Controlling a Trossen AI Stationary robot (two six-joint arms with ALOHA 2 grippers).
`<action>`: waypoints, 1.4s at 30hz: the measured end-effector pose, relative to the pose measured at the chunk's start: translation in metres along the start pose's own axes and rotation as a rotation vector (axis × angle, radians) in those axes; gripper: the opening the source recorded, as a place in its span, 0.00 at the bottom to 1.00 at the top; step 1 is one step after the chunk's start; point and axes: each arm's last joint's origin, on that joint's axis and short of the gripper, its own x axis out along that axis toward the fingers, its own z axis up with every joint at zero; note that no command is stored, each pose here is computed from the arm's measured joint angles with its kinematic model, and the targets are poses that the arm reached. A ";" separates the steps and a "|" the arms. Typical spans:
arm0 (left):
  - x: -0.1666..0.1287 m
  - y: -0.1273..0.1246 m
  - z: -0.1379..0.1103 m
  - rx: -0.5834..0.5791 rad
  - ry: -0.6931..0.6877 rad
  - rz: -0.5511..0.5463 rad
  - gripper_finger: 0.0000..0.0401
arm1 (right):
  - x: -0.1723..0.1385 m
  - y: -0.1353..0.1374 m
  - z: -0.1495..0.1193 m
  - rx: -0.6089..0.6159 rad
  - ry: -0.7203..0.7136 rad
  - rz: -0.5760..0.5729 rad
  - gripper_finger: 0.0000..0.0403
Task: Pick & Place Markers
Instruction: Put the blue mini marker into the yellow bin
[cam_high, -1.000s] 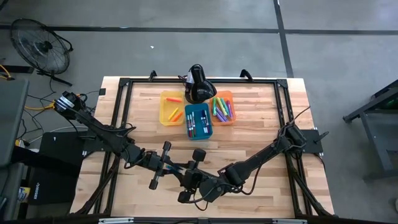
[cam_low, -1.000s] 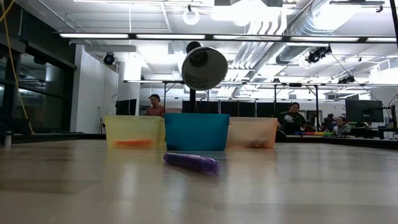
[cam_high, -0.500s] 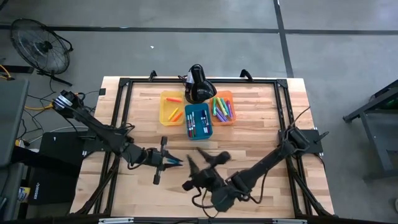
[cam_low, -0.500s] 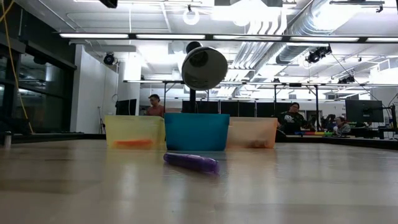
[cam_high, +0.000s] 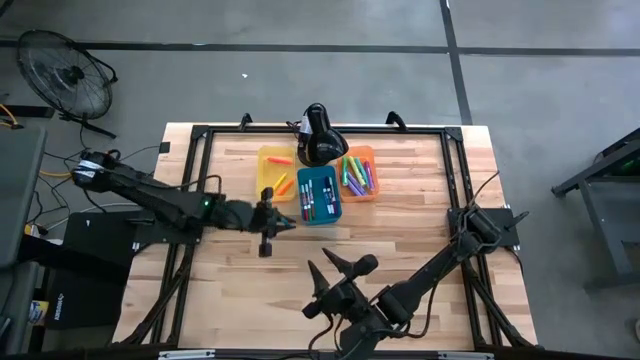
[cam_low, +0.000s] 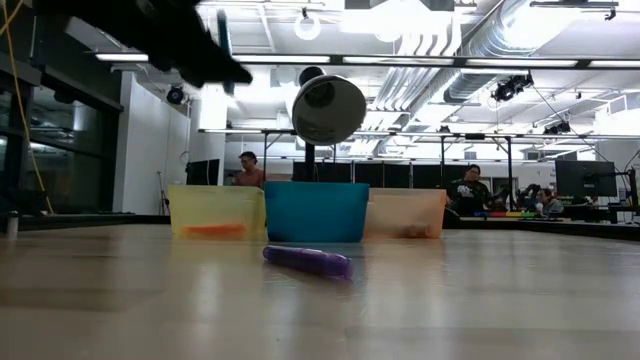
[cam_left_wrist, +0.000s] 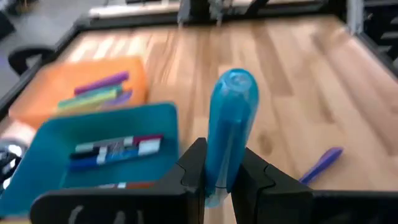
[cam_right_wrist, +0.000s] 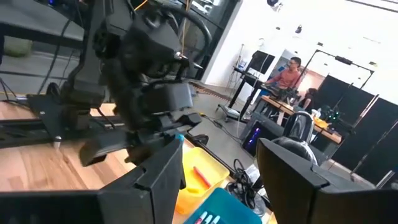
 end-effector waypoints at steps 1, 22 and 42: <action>0.002 0.006 -0.002 -0.006 0.021 0.006 0.10 | 0.000 0.000 -0.001 0.004 0.000 0.000 0.48; 0.004 0.096 -0.032 -0.062 0.314 0.202 0.11 | 0.021 0.000 -0.030 0.076 0.124 0.191 0.48; -0.012 0.157 -0.050 -0.108 0.450 0.327 0.10 | 0.043 -0.001 -0.036 0.119 0.217 0.262 0.48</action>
